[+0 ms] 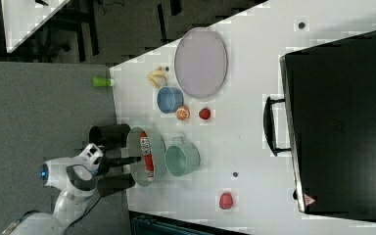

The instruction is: Pick ketchup from strainer and place it on the table

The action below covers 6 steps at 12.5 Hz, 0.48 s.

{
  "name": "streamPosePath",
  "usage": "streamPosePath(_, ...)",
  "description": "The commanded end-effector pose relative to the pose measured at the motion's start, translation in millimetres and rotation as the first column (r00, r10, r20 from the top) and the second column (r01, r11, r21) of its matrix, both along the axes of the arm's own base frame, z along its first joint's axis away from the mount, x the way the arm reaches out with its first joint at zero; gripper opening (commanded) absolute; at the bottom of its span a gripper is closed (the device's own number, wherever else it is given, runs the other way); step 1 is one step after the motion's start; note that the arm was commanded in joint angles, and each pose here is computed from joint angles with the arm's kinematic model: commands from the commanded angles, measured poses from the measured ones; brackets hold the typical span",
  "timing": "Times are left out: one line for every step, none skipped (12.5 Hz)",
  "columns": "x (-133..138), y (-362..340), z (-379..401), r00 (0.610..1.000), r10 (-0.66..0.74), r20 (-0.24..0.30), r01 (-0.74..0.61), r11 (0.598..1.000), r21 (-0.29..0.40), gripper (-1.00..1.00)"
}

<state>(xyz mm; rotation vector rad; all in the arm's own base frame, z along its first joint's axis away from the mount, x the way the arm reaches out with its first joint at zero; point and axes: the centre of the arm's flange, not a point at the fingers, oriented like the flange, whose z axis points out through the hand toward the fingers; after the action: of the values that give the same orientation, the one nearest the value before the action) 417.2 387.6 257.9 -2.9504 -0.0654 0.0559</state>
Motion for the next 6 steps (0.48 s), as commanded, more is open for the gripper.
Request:
streamPosePath(0.3, 1.3, -25.4, 0.999, -0.051, -0.018, 0.052, 0.997, 0.059, 1.0)
streamPosePath(0.4, 0.7, -36.6, 0.998, -0.053, -0.03, 0.055, 0.996, 0.068, 1.0)
streamPosePath(0.6, -0.9, -47.7, 0.997, -0.059, -0.045, 0.062, 0.996, 0.07, 1.0)
streamPosePath(1.7, -3.1, -58.3, 0.996, -0.066, -0.06, 0.07, 0.995, 0.067, 1.0)
streamPosePath(2.1, -3.2, -67.4, 0.995, -0.069, -0.072, 0.074, 0.995, 0.065, 1.0)
streamPosePath(2.6, -1.4, -74.6, 0.994, -0.071, -0.08, 0.076, 0.995, 0.066, 1.0)
